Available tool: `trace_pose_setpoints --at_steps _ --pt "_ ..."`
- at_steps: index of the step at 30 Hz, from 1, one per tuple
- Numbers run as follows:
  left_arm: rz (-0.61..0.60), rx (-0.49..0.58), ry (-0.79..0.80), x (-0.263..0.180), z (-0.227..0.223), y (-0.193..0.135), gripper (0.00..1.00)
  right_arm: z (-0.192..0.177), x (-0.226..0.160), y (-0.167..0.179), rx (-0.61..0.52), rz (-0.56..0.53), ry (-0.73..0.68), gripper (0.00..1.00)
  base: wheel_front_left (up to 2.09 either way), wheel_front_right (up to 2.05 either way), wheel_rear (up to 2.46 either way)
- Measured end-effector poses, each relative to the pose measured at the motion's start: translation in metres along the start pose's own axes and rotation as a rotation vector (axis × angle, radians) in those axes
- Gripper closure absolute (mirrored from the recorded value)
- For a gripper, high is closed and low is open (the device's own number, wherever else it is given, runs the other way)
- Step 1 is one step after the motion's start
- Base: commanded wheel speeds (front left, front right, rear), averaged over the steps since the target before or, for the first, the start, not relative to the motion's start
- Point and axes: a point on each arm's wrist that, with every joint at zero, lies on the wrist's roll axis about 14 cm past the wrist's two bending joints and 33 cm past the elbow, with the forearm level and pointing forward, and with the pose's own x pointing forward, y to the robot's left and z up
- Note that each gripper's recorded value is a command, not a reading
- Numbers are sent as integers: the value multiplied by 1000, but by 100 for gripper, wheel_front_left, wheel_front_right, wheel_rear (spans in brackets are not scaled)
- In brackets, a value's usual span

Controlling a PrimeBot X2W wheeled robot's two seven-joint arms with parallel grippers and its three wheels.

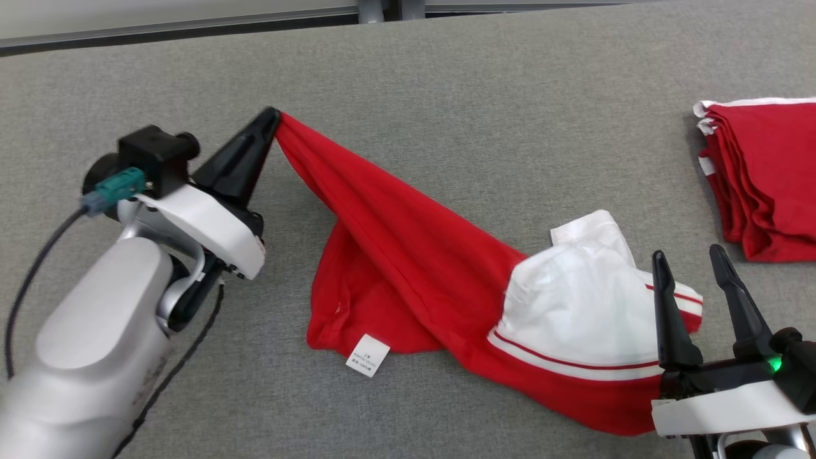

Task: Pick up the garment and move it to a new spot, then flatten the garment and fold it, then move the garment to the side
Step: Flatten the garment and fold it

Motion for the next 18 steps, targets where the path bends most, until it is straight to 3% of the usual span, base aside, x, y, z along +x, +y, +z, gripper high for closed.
trace_pose_setpoints --at_steps 4,9,18 --pt "37 25 -73 -18 26 17 100 0 2 0 2 0 0 0 0 0 0" --pt "134 -4 -46 -70 12 33 100 -2 5 1 3 7 7 0 0 0 0" --pt "368 -224 134 -161 -59 39 100 -6 10 6 6 26 24 0 0 0 0"
